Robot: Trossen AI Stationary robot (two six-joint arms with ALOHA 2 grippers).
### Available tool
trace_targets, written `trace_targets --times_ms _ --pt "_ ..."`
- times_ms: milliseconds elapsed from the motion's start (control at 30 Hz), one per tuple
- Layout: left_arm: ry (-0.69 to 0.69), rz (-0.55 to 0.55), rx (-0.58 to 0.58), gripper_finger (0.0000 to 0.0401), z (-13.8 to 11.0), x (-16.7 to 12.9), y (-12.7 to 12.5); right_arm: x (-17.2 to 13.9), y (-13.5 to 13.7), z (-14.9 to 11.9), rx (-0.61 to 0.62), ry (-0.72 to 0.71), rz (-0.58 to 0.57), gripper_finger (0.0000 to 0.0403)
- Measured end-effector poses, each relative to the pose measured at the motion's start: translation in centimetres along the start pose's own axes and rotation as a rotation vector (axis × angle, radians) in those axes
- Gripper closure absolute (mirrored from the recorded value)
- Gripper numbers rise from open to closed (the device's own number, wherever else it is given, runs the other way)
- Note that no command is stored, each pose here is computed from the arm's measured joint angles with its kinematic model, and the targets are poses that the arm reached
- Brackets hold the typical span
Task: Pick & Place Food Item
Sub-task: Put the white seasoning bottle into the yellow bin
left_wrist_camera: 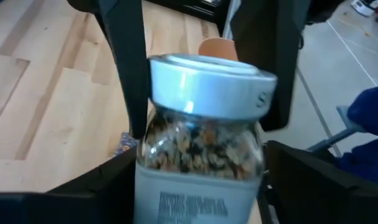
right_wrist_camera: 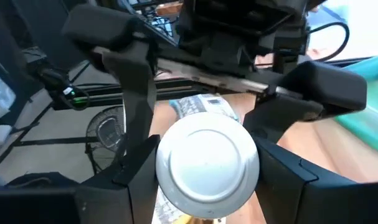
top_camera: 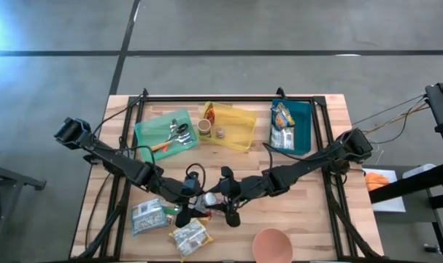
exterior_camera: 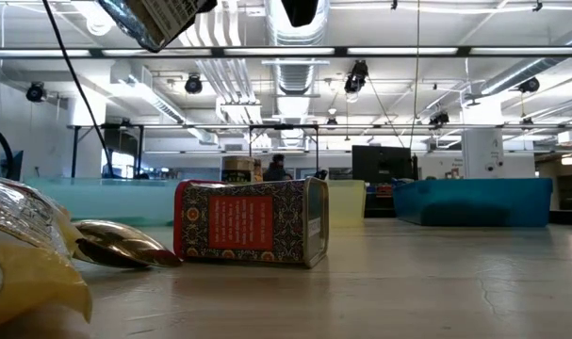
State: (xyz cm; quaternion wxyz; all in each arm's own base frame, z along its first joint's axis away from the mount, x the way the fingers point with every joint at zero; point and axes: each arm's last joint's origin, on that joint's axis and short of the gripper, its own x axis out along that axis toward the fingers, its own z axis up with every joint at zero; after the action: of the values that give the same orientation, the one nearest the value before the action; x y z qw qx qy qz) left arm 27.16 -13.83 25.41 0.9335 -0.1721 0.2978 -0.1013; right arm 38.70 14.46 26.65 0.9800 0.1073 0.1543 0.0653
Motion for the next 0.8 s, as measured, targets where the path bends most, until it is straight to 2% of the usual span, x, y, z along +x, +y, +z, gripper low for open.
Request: trace_targets --times_ms 167,367,500,600,800 --pt "0.007 -0.003 -0.001 0.0036 0.2 -1.1 0.0 0.0 -0.1 -0.3 0.007 0.03 -0.012 0.0201" --pt "0.017 0.005 -0.02 0.0014 0.7 -4.1 0.1 -0.2 -1.2 -0.5 0.042 0.075 -0.119 0.0201" --pt "0.028 0.006 -0.001 0.0013 0.7 -6.3 0.3 -0.5 -3.4 -0.1 0.097 0.143 -0.207 0.0201" --pt "0.033 0.017 0.01 0.0012 0.7 -7.9 0.6 -1.1 -5.3 1.2 0.15 0.158 -0.284 0.0201" --pt "0.093 0.053 -0.007 0.0012 0.1 -11.0 1.3 -2.5 -9.1 3.4 0.18 0.209 -0.412 0.0201"
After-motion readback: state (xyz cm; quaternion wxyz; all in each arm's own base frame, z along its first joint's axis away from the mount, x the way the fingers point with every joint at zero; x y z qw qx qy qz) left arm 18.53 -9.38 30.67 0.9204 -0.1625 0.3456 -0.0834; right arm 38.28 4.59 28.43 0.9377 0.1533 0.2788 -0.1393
